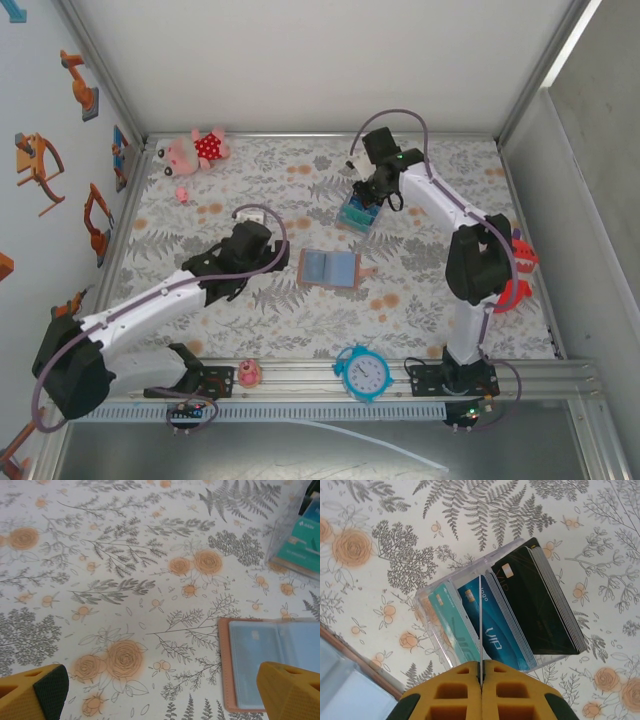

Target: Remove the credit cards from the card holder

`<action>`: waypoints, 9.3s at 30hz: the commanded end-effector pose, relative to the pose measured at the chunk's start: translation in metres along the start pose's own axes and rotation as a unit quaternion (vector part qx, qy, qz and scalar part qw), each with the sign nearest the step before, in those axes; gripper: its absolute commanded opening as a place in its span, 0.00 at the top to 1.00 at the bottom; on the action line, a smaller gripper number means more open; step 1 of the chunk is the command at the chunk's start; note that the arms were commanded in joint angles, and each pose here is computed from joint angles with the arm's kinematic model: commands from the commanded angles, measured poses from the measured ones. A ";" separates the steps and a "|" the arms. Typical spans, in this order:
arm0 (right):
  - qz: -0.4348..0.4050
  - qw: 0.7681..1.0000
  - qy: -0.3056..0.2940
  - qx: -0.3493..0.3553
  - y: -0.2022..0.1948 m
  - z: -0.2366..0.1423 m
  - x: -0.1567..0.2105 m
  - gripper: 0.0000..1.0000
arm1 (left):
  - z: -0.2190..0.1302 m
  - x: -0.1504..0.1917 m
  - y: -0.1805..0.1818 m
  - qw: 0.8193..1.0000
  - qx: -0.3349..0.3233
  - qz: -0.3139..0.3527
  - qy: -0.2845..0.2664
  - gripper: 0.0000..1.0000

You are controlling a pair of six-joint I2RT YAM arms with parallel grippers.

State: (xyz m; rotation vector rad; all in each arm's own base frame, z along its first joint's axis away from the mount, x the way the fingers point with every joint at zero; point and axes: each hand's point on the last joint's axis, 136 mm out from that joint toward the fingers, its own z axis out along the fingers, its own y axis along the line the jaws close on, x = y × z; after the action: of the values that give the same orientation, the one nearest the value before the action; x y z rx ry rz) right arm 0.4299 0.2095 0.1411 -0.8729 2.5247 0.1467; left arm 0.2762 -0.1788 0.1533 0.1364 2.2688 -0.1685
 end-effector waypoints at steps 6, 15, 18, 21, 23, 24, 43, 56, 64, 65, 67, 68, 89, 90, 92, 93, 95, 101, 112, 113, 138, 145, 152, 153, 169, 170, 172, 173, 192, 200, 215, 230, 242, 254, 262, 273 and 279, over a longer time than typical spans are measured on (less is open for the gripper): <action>-0.076 0.997 0.010 0.010 -0.006 0.008 -0.003 1.00 | -0.017 -0.005 0.022 0.999 -0.023 -0.030 -0.032 0.03; -0.099 0.995 0.027 0.014 -0.010 0.021 -0.001 1.00 | -0.019 -0.006 0.028 0.998 -0.030 -0.036 -0.038 0.03; -0.104 0.994 0.034 0.019 -0.013 0.024 -0.001 1.00 | -0.019 -0.006 0.028 0.998 -0.032 -0.037 -0.036 0.03; -0.113 0.992 0.043 0.020 -0.014 0.026 0.000 1.00 | -0.019 -0.006 0.028 0.998 -0.033 -0.039 -0.036 0.03; -0.116 0.992 0.050 0.018 -0.015 0.029 0.001 1.00 | -0.018 -0.006 0.029 0.998 -0.035 -0.039 -0.036 0.03; -0.119 0.991 0.053 0.017 -0.014 0.031 0.002 1.00 | -0.018 -0.006 0.028 0.998 -0.034 -0.040 -0.037 0.03; -0.128 0.988 0.086 0.000 -0.011 0.051 0.017 1.00 | -0.015 -0.010 0.026 0.998 -0.036 -0.037 -0.034 0.03; -0.129 0.988 0.083 0.025 -0.020 0.044 0.012 0.87 | -0.014 -0.012 0.023 0.998 -0.031 -0.036 -0.034 0.03; -0.123 0.989 0.075 0.042 -0.027 0.036 0.006 0.83 | -0.016 -0.014 0.023 0.998 -0.029 -0.035 -0.036 0.03; -0.121 0.989 0.073 0.046 -0.028 0.035 0.005 0.82 | -0.015 -0.014 0.023 0.998 -0.029 -0.034 -0.035 0.03; -0.116 0.990 0.069 0.049 -0.029 0.032 0.003 0.82 | -0.016 -0.014 0.023 0.998 -0.028 -0.035 -0.036 0.03; -0.112 0.990 0.064 0.049 -0.029 0.029 0.001 0.82 | -0.016 -0.014 0.023 0.998 -0.029 -0.035 -0.036 0.03; 0.201 0.978 -0.042 0.045 0.022 -0.058 0.040 0.63 | -0.027 -0.019 0.067 0.982 -0.105 -0.138 -0.079 0.03; 0.209 0.976 -0.038 0.046 0.027 -0.057 0.046 0.61 | -0.027 -0.018 0.068 0.981 -0.106 -0.142 -0.081 0.03; 0.223 0.973 -0.032 0.039 0.044 -0.053 0.057 0.60 | -0.026 -0.016 0.073 0.980 -0.111 -0.145 -0.081 0.03; 0.228 0.972 -0.028 0.040 0.050 -0.051 0.062 0.60 | -0.026 -0.014 0.076 0.979 -0.114 -0.148 -0.079 0.03; 0.236 0.970 -0.018 0.049 0.064 -0.045 0.072 0.59 | -0.026 -0.010 0.082 0.977 -0.123 -0.154 -0.077 0.03; 0.252 0.968 -0.006 0.016 0.126 -0.019 0.081 0.59 | -0.028 -0.001 0.101 0.971 -0.140 -0.178 -0.080 0.03; 0.216 0.975 0.043 0.005 0.191 0.030 0.075 0.55 | -0.029 0.019 0.121 0.962 -0.161 -0.210 -0.067 0.03; 0.215 0.976 0.046 0.003 0.193 0.033 0.076 0.54 | -0.029 0.020 0.122 0.962 -0.161 -0.211 -0.066 0.03; 0.168 0.981 0.095 0.010 0.215 0.070 0.089 0.37 | -0.022 0.032 0.124 0.962 -0.161 -0.218 -0.041 0.03; 0.167 0.980 0.107 0.017 0.212 0.074 0.101 0.43 | -0.021 0.032 0.123 0.962 -0.158 -0.221 -0.039 0.03; 0.165 0.979 0.112 0.027 0.205 0.073 0.112 0.47 | -0.023 0.030 0.122 0.962 -0.152 -0.222 -0.040 0.03; 0.166 0.980 0.111 0.028 0.204 0.072 0.112 0.48 | -0.023 0.030 0.122 0.962 -0.152 -0.221 -0.040 0.03; 0.120 0.990 0.053 -0.049 0.204 0.044 0.095 0.80 | -0.027 0.018 0.113 0.968 -0.125 -0.214 -0.045 0.03; 0.112 0.991 0.048 -0.058 0.206 0.041 0.093 0.80 | -0.026 0.018 0.111 0.968 -0.121 -0.214 -0.046 0.03; 0.097 0.991 0.043 -0.076 0.211 0.037 0.092 0.81 | -0.025 0.016 0.109 0.968 -0.116 -0.217 -0.048 0.03; 0.090 0.991 0.041 -0.087 0.215 0.035 0.091 0.82 | -0.024 0.016 0.108 0.968 -0.112 -0.218 -0.050 0.03; 0.106 0.992 0.050 -0.042 0.193 0.031 0.101 0.73 | -0.018 0.012 0.096 0.976 -0.093 -0.191 -0.042 0.03; 0.166 0.985 0.048 -0.010 0.161 0.030 0.108 0.73 | -0.003 0.025 0.073 0.983 -0.089 -0.158 0.005 0.03; 0.256 0.965 0.020 -0.062 0.147 0.018 0.103 0.77 | 0.036 0.070 -0.012 0.992 -0.030 -0.074 0.096 0.20; 0.287 0.942 0.012 -0.176 0.184 0.023 0.085 0.80 | 0.070 0.099 -0.047 0.985 0.025 -0.072 0.153 0.50; 0.325 0.913 0.028 -0.245 0.203 0.042 0.081 0.85 | 0.090 0.098 -0.054 0.982 0.048 -0.072 0.166 0.65; 0.339 0.906 0.054 -0.248 0.207 0.060 0.087 0.86 | 0.091 0.106 -0.050 0.981 0.040 -0.070 0.176 0.65; 0.351 0.903 0.070 -0.238 0.201 0.068 0.098 0.87 | 0.092 0.105 -0.050 0.981 0.038 -0.068 0.176 0.65; 0.359 0.895 0.083 -0.253 0.206 0.080 0.107 0.86 | 0.094 0.108 -0.052 0.980 0.039 -0.065 0.184 0.66; 0.378 0.877 0.078 -0.285 0.210 0.084 0.107 0.86 | 0.093 0.108 -0.052 0.980 0.038 -0.064 0.186 0.68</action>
State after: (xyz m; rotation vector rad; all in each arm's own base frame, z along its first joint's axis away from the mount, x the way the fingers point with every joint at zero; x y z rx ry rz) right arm 0.2682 0.3378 0.0231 -0.0540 2.8471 1.1116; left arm 0.2733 -0.2422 0.0222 0.0271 2.6055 -0.3473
